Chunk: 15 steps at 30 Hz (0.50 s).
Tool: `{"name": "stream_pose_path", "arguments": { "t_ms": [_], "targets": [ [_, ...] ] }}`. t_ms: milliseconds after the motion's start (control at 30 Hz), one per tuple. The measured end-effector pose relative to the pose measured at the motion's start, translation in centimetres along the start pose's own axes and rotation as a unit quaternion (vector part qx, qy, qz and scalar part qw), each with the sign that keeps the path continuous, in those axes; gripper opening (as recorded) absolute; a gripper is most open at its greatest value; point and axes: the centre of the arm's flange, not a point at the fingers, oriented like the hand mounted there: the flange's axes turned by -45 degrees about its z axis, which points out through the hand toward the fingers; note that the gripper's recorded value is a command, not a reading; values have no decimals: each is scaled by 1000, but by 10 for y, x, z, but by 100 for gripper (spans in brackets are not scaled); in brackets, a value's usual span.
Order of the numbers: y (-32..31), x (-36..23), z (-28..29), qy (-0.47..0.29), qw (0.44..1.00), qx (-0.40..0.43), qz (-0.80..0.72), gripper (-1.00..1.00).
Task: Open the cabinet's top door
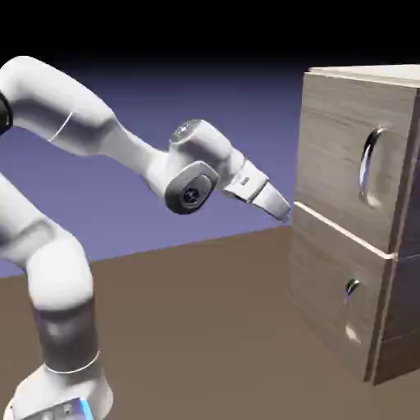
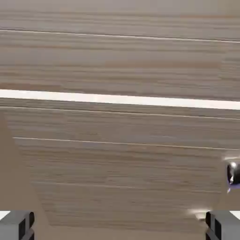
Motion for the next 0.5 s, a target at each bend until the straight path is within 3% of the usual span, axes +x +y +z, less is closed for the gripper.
{"name": "stream_pose_path", "arguments": {
  "t_ms": [500],
  "targets": [
    [-13, 57, -63, 109, 994, 7, -32, 100]
  ]
}}
